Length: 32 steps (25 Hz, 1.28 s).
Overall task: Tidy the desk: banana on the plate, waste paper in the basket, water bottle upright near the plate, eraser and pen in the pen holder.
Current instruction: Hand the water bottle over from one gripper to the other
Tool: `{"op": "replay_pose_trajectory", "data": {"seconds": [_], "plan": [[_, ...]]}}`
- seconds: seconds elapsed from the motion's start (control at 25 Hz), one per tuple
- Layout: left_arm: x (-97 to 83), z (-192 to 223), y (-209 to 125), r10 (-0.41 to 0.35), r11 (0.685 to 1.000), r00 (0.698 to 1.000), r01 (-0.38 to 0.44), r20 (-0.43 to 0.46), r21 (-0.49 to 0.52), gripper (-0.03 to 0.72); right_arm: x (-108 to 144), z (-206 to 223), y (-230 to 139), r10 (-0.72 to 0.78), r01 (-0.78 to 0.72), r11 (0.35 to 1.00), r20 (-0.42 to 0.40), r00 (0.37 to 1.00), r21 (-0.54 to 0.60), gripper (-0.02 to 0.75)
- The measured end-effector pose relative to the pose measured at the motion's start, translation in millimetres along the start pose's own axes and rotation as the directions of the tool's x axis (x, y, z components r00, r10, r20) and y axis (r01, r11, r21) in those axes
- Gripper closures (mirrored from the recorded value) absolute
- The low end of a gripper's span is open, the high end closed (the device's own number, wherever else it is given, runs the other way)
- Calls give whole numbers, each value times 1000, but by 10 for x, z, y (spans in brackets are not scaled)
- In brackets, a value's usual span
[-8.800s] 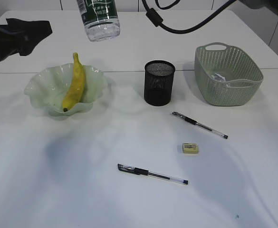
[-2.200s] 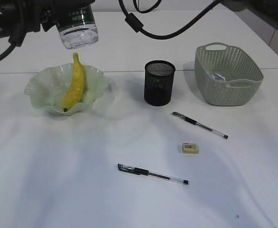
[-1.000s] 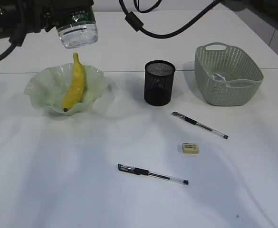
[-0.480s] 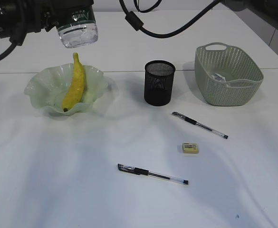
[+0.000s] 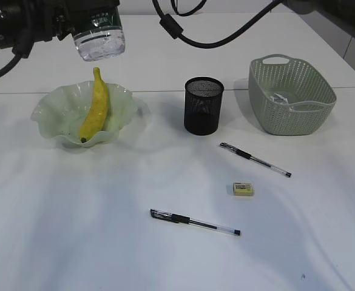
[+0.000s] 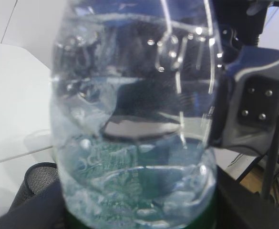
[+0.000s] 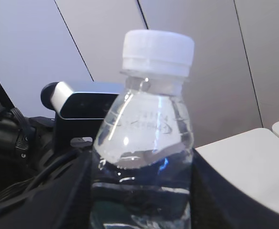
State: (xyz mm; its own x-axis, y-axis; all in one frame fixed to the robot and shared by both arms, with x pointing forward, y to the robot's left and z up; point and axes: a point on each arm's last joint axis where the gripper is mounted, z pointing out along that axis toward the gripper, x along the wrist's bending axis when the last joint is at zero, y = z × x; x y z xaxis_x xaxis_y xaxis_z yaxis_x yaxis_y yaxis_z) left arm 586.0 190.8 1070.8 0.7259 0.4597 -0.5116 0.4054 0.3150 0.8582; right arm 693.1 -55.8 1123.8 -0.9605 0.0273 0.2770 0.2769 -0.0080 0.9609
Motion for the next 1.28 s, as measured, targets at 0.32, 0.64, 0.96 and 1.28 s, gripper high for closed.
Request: {"op": "replay_pose_trajectory", "data": {"seconds": [0.32,0.64,0.96,1.28], "plan": [[0,0,0,-1,1000,1000,1,0,0,275,0,0,0,2,-2,1000,0,1000,0,362],[-4,4,0,-10,1000,1000,10,1,-1,275,0,0,0,30,-30,1000,0,1000,0,362],[-7,6,-3,-20,1000,1000,20,11,-3,279,-2,0,-1,68,-68,998,5,998,5,360],[-14,5,-2,-22,1000,1000,22,19,-4,292,-3,-9,6,98,-98,995,5,995,2,315]]}}
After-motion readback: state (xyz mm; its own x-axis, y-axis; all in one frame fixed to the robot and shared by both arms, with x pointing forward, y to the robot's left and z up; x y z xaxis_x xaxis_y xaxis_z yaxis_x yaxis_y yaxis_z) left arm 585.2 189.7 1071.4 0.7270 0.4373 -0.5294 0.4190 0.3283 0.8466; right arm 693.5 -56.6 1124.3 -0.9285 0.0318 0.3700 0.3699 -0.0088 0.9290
